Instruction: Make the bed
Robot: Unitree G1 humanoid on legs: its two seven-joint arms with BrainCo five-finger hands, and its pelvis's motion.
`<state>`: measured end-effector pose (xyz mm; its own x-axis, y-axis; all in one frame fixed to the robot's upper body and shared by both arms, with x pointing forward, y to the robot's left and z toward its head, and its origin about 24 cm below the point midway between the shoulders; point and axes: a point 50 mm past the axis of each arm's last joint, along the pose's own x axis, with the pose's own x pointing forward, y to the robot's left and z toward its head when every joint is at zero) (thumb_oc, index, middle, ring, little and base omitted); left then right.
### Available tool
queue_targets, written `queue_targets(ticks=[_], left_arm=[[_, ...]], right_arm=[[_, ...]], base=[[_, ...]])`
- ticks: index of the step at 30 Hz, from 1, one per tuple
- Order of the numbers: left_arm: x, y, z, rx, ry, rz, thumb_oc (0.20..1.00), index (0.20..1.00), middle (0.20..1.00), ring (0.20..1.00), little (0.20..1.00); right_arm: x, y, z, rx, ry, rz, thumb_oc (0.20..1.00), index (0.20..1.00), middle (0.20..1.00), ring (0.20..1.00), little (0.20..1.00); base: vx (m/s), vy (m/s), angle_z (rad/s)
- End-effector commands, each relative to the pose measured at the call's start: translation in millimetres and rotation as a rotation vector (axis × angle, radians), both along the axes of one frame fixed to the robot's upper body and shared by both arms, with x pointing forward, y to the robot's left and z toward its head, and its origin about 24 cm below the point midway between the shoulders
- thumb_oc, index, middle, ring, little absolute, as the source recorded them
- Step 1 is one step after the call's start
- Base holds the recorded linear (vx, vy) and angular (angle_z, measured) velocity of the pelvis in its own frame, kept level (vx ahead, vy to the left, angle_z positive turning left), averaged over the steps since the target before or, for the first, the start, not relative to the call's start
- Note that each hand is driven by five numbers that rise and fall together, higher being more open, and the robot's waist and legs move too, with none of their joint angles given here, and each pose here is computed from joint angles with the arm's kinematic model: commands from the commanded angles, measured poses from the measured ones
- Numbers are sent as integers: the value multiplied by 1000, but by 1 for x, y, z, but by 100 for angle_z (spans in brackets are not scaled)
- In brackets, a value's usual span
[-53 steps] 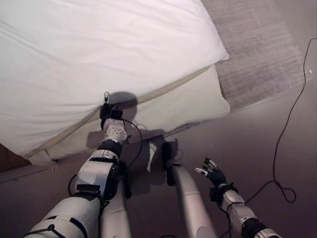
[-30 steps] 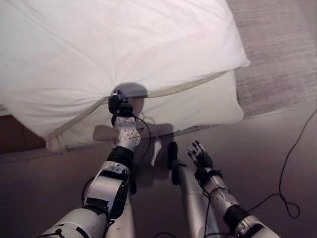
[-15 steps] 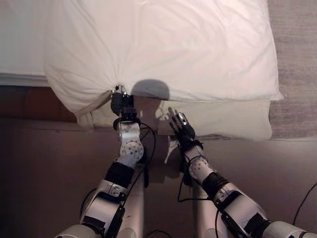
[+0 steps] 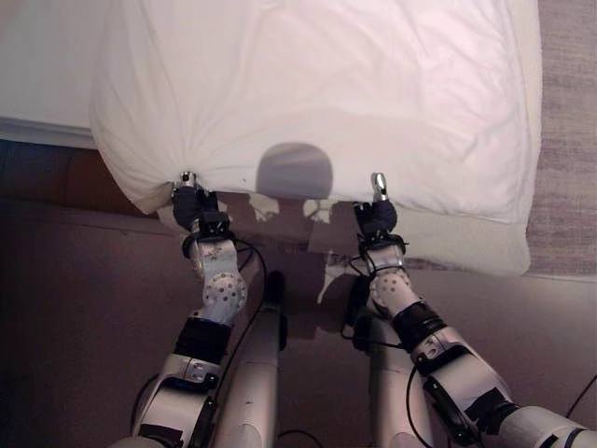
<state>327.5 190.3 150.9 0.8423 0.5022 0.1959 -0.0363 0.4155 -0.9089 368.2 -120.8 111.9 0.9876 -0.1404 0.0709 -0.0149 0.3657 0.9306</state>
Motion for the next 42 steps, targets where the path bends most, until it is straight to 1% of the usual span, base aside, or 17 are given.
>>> queue_targets(ticks=[1,3,4,5,6,8,10,14,18,19,20,21,22,36,39,40,42], left_arm=[[-31,44,26,-2,-174,239,200,200,200,200,200],[-32,48,27,4,-173,259,200,200,200,200,200],[-37,61,23,18,-138,314,200,200,200,200,200],[-37,61,23,18,-139,315,200,200,200,200,200],[-38,71,19,18,-107,355,200,200,200,200,200],[-41,81,24,14,-115,404,200,200,200,200,200],[-41,84,24,18,-115,416,200,200,200,200,200],[-42,94,24,20,-91,458,200,200,200,200,200],[-39,95,25,10,-84,463,200,200,200,200,200],[-39,95,25,10,-83,463,200,200,200,200,200],[-38,94,21,4,-70,457,200,200,200,200,200],[-38,94,21,4,-70,456,200,200,200,200,200],[-38,93,21,4,-71,447,200,200,200,200,200],[-39,91,11,-11,-45,431,200,200,200,200,200],[-40,88,3,-27,-29,413,200,200,200,200,200],[-41,85,-5,-38,-6,398,1000,1000,1000,1000,1000],[-43,85,-13,-44,17,390,1000,1000,1000,1000,1000]], right_arm=[[-1,-42,32,40,-131,-183,1000,1000,1000,1000,1000],[-1,-45,35,38,-135,-201,1000,1000,1000,1000,1000],[-5,-62,38,40,-139,-270,1000,1000,1000,1000,1000],[-5,-62,38,40,-139,-270,1000,1000,1000,1000,1000],[-6,-78,38,17,-120,-329,1000,1000,1000,1000,1000],[-6,-95,42,-2,-110,-384,1000,1000,1000,1000,1000],[-6,-99,43,-4,-107,-396,1000,1000,1000,1000,1000],[-7,-128,49,-11,-89,-484,1000,1000,1000,1000,1000],[-7,-135,57,-10,-102,-513,1000,1000,1000,1000,1000],[-7,-135,57,-10,-102,-512,944,944,944,944,944],[-8,-134,54,-10,-99,-508,263,263,263,263,263],[-8,-134,54,-10,-99,-508,263,263,263,263,263],[-9,-134,55,-16,-104,-507,200,200,200,200,200],[-16,-113,62,-32,-200,-442,200,200,200,200,200],[-21,-104,70,-29,-266,-420,200,200,200,200,200],[-26,-98,75,-25,-313,-406,200,200,200,200,200],[-31,-94,76,-28,-335,-400,200,200,200,200,200]], base=[[17,7,-4],[17,22,0],[11,38,1],[59,49,-1],[0,0,0],[23,11,-1],[2,18,-1],[9,23,-3],[13,-4,-8],[0,0,0],[4,1,-3],[1,-5,-4],[-1,-11,-4],[0,0,0],[0,0,0],[0,0,0],[0,0,0]])
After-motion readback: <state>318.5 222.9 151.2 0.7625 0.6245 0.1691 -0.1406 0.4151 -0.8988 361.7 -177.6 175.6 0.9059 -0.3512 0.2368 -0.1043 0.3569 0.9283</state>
